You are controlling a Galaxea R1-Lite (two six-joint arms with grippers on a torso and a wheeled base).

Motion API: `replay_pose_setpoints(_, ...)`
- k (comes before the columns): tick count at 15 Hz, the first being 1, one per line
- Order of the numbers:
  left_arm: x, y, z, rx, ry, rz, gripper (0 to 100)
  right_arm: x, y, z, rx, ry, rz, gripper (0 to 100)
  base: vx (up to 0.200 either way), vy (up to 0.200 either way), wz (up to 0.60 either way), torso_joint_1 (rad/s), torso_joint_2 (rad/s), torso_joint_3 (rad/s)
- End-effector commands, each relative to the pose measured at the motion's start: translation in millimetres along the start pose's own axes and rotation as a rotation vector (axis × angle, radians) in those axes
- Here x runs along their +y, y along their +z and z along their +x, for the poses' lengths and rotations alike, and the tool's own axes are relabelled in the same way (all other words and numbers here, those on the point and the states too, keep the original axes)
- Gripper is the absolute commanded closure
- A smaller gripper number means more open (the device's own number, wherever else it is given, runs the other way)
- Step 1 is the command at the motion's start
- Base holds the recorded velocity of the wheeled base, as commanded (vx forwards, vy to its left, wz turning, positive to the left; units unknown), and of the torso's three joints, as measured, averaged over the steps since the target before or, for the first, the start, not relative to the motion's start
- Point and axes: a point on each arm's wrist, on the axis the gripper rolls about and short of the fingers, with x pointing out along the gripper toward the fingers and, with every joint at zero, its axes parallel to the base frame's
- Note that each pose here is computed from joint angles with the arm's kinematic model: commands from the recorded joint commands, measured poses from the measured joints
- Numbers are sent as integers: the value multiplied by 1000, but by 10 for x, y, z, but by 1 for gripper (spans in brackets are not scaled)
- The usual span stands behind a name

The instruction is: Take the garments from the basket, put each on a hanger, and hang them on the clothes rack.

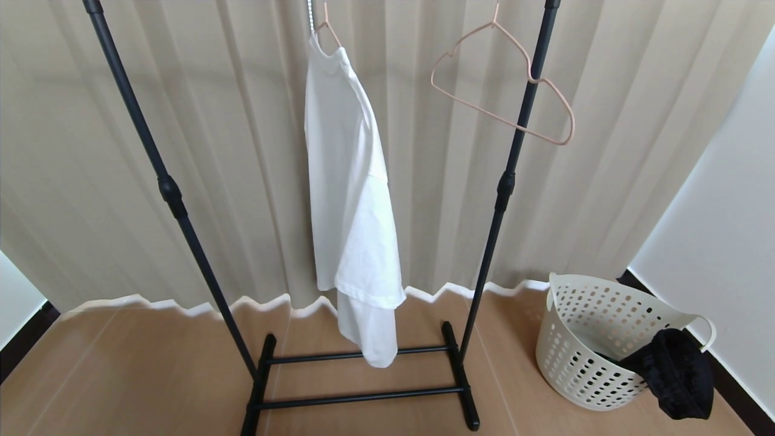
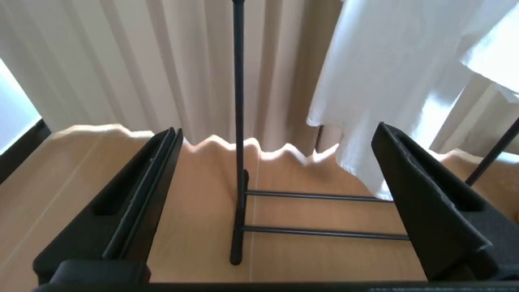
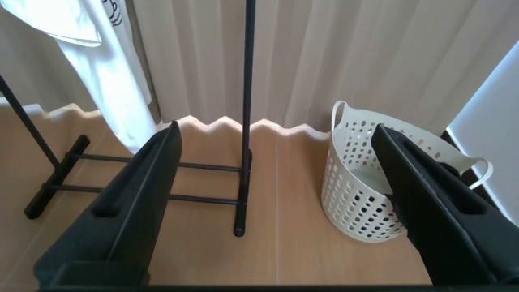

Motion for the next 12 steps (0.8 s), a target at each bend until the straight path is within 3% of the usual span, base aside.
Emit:
replay_pose_setpoints(1, 0, 1, 1, 1, -1, 0, 0, 0, 4, 0, 1, 1, 0, 0, 0, 0, 0, 0, 0, 0)
replay_pose_setpoints(8, 0, 1, 1, 1, -1, -6, 0, 0, 4, 0, 1, 2, 1, 0, 0, 0, 0, -35, 189, 148)
replay_pose_setpoints(11, -2, 1, 1, 1, -7, -3, 0, 0, 4, 0, 1, 2, 1, 0, 0, 0, -600, -2, 33, 36)
replay_pose_setpoints(12, -2, 1, 1, 1, -7, -7, 0, 0, 4, 0, 1, 2, 1, 0, 0, 0, 0, 0, 0, 0)
